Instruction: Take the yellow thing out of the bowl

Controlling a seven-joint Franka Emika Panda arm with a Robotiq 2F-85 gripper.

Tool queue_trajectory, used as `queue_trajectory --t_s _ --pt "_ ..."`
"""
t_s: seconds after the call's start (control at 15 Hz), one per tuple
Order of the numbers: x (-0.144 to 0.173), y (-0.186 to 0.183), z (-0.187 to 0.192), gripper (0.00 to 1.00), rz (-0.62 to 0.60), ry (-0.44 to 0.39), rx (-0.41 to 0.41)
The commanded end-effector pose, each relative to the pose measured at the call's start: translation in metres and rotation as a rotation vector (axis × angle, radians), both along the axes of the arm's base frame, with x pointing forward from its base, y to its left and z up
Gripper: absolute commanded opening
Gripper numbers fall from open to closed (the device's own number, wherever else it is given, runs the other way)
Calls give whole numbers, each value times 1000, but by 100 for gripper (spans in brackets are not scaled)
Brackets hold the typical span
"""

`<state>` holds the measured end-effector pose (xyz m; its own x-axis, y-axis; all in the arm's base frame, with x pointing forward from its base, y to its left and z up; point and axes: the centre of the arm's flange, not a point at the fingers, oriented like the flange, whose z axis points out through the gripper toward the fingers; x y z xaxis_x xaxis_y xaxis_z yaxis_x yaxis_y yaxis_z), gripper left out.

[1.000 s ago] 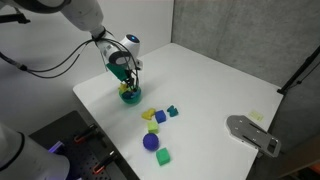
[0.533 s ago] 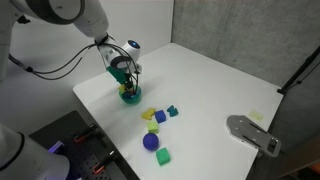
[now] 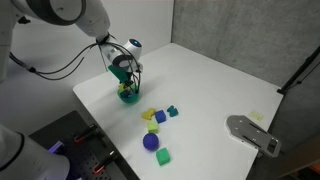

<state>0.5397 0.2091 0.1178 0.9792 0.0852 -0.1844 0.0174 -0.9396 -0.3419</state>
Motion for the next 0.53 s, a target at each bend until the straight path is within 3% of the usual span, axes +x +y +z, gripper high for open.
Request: queue_trajectory --t_s 0.0,0.07,0.27,0.47 --pt "3 -6 26 19 0 22 26" --pt "3 -9 32 18 -1 22 33" --pt "6 -17 49 4 -7 23 53" --pt "9 -38 74 5 -32 4 58"
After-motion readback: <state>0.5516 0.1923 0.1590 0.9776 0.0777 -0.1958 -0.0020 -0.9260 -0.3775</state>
